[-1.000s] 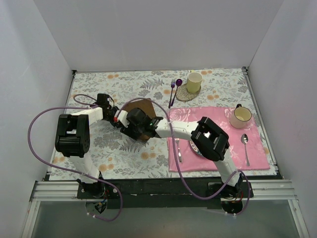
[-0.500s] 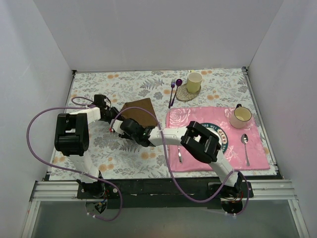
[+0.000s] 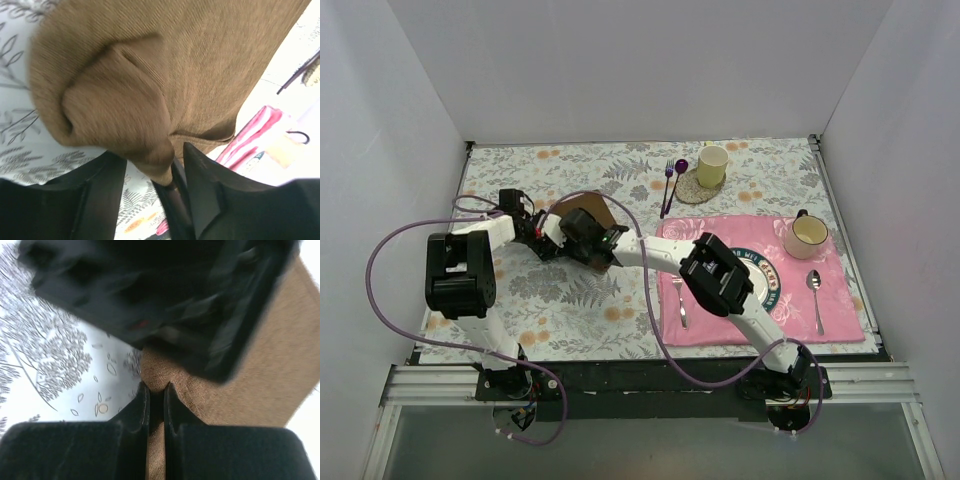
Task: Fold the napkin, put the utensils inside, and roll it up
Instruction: Roll the napkin with the utensil
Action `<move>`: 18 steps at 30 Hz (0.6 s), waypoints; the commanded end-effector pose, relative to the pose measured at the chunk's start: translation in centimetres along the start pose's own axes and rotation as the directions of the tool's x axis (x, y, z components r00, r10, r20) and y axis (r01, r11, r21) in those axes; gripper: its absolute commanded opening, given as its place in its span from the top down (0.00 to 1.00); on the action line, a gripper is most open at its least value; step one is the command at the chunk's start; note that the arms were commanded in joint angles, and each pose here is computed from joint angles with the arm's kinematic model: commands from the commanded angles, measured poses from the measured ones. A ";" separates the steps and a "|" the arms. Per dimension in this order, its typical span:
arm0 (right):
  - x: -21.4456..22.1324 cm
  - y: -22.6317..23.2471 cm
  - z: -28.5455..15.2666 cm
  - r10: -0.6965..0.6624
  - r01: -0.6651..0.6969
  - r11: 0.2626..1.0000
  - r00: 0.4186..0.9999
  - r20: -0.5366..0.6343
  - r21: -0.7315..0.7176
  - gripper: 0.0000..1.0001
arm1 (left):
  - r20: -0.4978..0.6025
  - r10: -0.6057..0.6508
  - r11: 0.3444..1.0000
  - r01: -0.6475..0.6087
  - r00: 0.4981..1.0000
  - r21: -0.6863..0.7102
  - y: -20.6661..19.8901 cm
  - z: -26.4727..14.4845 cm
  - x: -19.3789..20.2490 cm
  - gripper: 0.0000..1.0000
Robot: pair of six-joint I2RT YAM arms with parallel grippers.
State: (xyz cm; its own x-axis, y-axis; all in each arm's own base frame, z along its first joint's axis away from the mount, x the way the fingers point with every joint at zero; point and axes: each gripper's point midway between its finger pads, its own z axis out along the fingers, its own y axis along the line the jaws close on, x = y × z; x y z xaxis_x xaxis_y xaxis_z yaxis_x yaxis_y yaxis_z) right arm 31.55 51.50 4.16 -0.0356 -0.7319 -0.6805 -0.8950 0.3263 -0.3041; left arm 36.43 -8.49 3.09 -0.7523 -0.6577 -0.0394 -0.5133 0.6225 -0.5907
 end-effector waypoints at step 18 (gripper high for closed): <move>3.9 6.0 -0.6 0.645 -0.735 0.345 0.637 -0.422 -0.583 0.99 | 0.179 -0.048 0.998 0.055 0.983 -0.031 0.9 -3.8 0.4 0.21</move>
State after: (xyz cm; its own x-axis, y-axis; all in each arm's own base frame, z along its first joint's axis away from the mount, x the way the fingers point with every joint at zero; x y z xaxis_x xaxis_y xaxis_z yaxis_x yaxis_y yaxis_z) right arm 29.99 51.46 4.14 -0.6280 -0.4689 -0.6211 -0.7679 0.2436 0.5925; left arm 34.18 -4.97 5.16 -0.6140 -0.7650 -0.1943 -0.6060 0.6146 -0.5049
